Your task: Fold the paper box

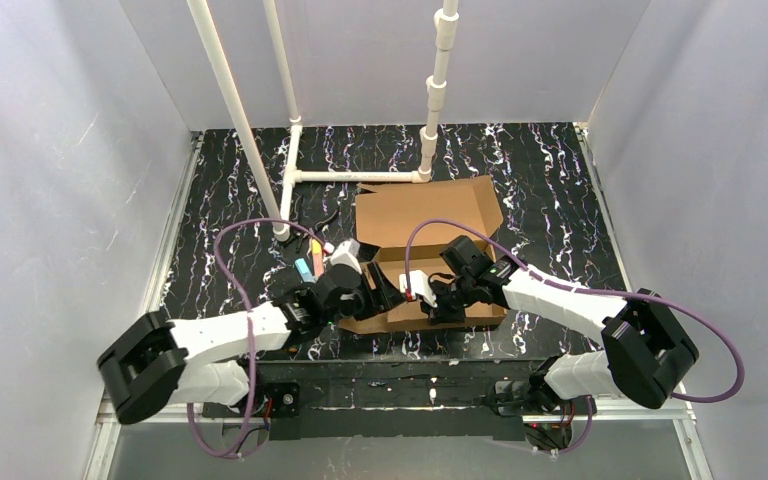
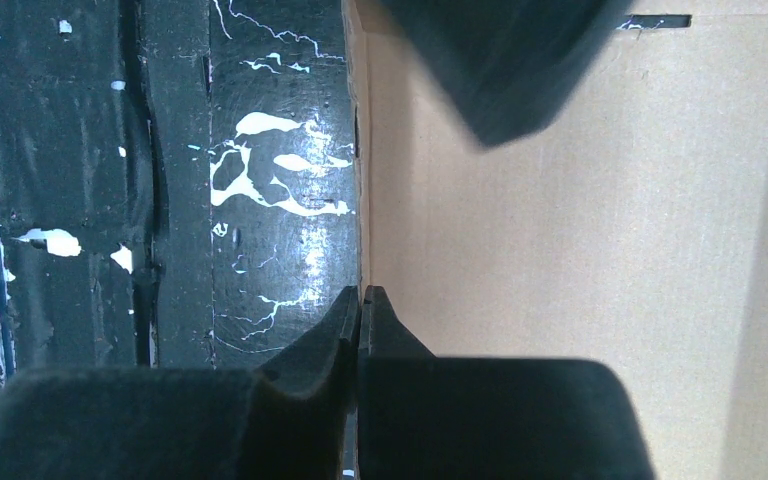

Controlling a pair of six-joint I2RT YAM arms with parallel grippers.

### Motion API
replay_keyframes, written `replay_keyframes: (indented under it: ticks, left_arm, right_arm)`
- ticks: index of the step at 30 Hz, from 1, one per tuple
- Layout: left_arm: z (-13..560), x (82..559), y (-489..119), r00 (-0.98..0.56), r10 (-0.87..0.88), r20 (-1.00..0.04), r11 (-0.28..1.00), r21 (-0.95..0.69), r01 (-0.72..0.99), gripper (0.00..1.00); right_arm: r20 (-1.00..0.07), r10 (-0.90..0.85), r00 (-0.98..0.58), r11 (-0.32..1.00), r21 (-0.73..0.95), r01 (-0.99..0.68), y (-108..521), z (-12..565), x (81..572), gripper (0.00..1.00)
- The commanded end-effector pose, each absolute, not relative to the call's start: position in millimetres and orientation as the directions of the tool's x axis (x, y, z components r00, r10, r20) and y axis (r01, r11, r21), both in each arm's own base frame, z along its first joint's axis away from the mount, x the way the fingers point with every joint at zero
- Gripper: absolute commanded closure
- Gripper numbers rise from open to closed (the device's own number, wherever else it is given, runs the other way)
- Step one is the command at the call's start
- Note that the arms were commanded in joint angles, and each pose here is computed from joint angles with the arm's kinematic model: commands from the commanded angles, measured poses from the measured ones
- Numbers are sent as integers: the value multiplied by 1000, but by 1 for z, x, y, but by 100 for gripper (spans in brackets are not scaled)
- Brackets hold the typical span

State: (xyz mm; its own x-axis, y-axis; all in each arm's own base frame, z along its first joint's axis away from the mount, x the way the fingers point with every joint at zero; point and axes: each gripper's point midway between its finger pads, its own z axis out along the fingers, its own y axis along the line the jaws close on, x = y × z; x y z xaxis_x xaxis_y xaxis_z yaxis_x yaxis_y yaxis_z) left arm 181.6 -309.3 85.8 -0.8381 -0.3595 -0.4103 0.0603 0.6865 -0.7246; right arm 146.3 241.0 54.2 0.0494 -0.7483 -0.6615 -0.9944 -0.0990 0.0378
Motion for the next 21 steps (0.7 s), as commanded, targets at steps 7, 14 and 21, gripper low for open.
replay_keyframes:
  ticks: [7,14,21]
  left_arm:
    - [142,225,-240,-746,-271,-608,835,-534,132,37]
    - [126,268,-221,-749,-254,-612,873,-478,94,39]
    - [108,292,-260,-798,-227,-558,825,-546,147,54]
  right_arm:
    - [-653,-755,70,-104,13,-995,242,51,152,99]
    - [-646,-760,67,-101,17,-995,241,49,152,99]
    - [-642,-764,64,-104,25,-994,240,47,151,99]
